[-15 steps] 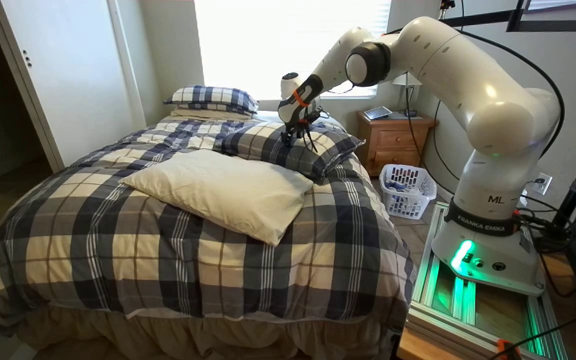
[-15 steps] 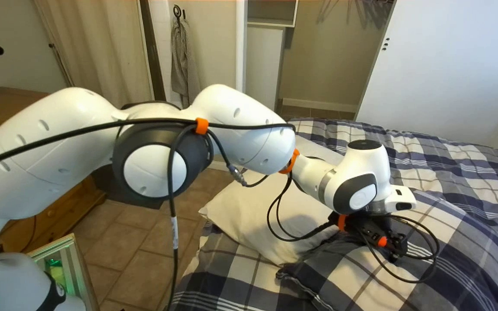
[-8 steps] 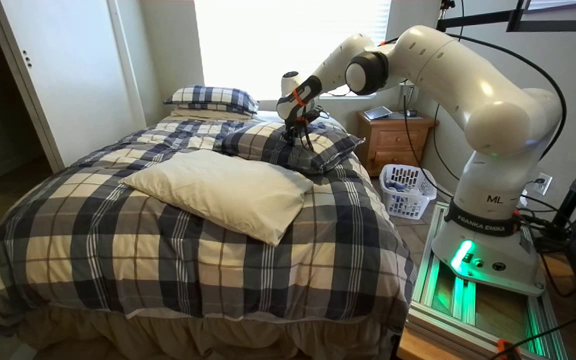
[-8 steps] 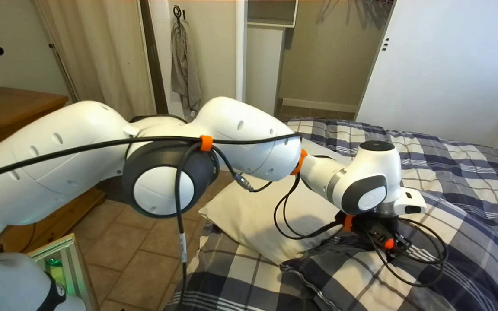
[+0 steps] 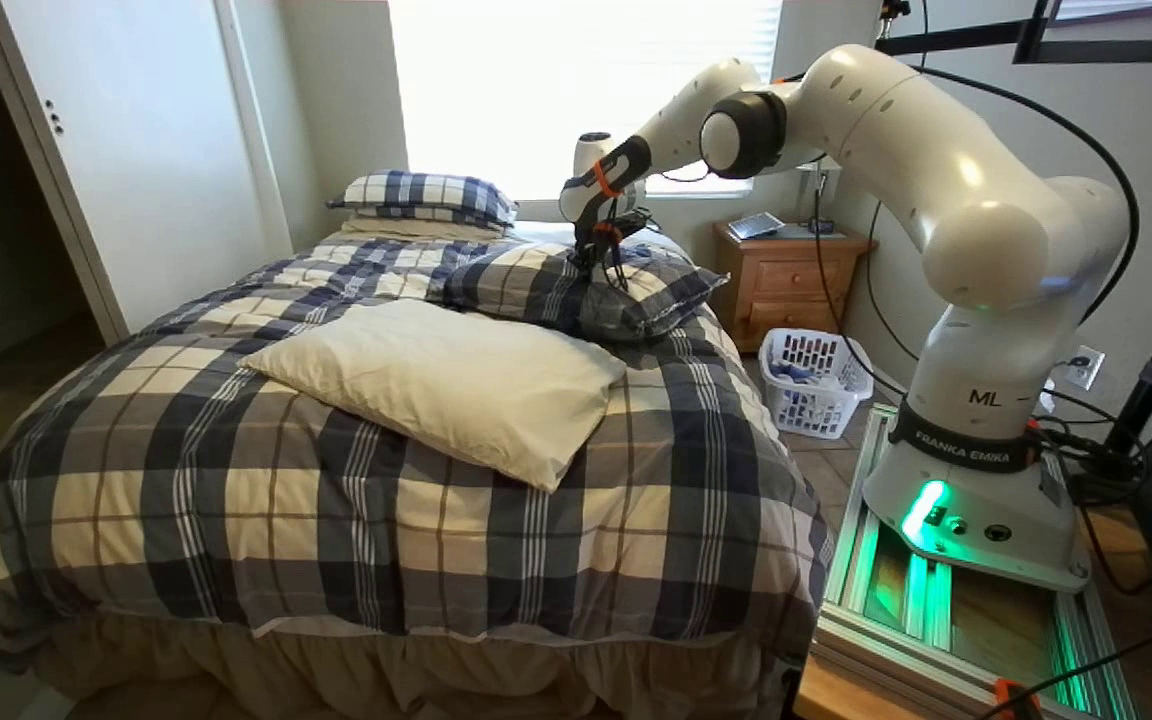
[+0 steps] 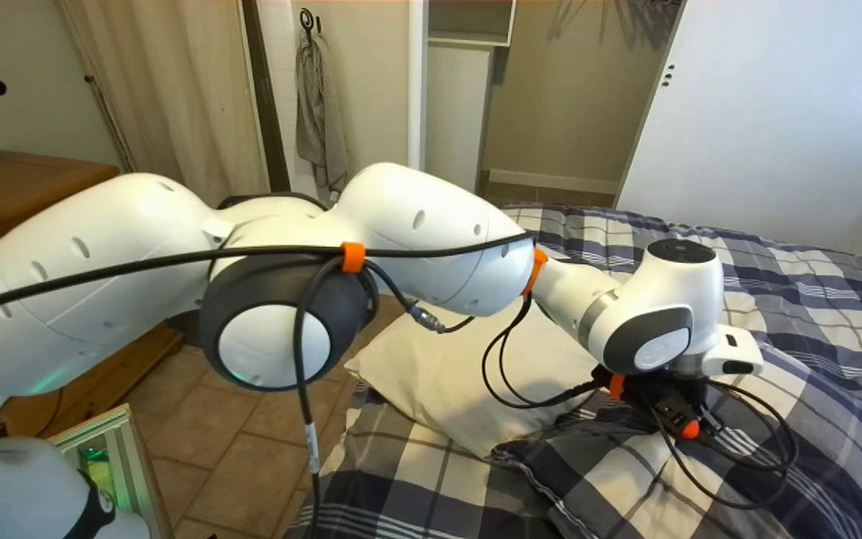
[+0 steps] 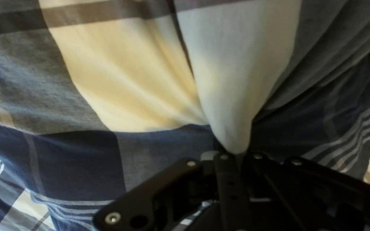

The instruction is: Pick up the the checkered pillow and put it onto white pillow

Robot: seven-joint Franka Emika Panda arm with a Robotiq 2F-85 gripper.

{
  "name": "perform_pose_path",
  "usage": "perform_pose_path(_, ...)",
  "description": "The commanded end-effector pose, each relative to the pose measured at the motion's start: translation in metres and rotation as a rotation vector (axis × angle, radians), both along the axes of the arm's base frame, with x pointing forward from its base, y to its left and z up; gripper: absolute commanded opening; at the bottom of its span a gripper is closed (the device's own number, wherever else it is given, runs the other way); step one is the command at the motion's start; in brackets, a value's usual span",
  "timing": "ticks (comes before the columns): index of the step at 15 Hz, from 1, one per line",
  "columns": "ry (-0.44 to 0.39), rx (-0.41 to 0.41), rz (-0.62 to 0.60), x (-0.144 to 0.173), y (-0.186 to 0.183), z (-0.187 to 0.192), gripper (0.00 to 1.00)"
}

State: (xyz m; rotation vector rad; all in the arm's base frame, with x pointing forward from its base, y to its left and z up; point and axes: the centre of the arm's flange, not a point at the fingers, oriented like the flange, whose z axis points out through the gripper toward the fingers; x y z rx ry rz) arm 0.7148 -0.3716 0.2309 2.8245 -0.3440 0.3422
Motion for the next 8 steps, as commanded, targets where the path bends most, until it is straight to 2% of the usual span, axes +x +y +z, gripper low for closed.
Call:
perform_pose_path(1,-0.011,0.01,0.032,-0.024,-0.011,0.032,0.01)
perform_pose_path(8,-0.046,-0.07,0.139,-0.028,0.002,0.106,0.01)
